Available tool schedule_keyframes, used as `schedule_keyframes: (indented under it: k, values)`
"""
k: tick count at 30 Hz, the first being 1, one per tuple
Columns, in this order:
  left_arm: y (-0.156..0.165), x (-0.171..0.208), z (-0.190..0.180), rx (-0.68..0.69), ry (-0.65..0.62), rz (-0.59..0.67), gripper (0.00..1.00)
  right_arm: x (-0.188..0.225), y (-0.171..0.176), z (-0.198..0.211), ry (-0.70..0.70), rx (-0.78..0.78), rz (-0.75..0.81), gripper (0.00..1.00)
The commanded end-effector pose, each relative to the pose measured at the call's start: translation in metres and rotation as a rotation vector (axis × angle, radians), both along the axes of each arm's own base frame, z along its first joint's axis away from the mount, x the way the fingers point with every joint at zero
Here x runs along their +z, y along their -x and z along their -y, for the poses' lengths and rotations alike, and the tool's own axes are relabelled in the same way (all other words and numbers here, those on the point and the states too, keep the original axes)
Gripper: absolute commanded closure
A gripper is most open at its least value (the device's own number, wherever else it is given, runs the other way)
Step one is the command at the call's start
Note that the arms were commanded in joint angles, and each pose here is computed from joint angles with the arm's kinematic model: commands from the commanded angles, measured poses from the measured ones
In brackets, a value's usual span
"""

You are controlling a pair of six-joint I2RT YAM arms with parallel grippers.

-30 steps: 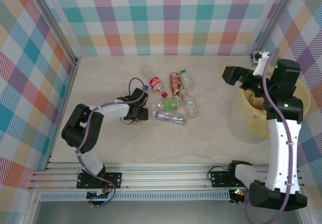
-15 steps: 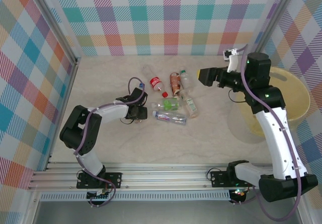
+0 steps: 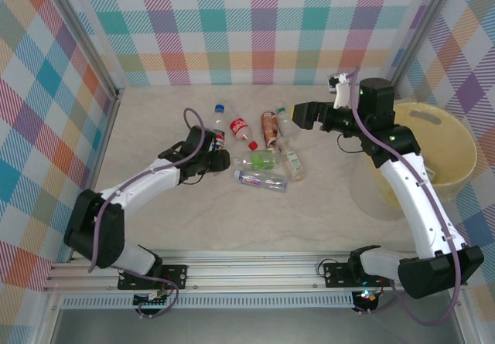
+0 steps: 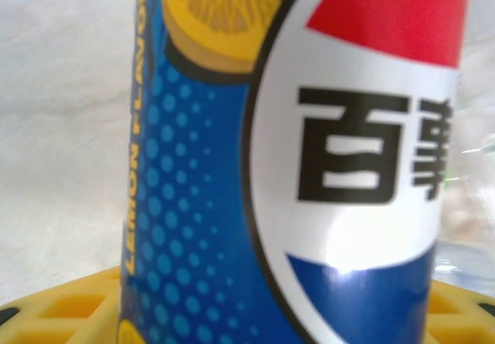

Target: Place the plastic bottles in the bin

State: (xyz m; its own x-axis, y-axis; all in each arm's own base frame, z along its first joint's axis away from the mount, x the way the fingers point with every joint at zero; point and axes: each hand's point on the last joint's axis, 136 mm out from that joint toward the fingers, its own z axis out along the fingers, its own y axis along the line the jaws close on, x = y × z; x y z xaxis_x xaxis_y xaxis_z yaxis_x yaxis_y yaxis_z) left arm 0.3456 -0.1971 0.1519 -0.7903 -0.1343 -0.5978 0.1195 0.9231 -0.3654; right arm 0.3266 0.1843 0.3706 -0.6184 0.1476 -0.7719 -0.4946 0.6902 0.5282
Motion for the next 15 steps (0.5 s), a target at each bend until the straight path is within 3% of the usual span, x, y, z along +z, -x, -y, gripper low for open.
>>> schedule_keyframes:
  k: [1, 7, 15]
  values:
    - [0.006, 0.057, 0.036, -0.116, 0.201, 0.106, 0.48, 0.004, -0.01, 0.0, -0.02, -0.045, -0.006, 0.0]
    - [0.022, 0.11, 0.068, -0.243, 0.426, 0.18, 0.48, 0.007, -0.015, -0.004, -0.069, -0.047, -0.041, 0.0]
    - [0.045, 0.134, 0.116, -0.416, 0.619, 0.143, 0.48, 0.019, -0.012, -0.026, -0.199, 0.069, -0.067, 0.0]
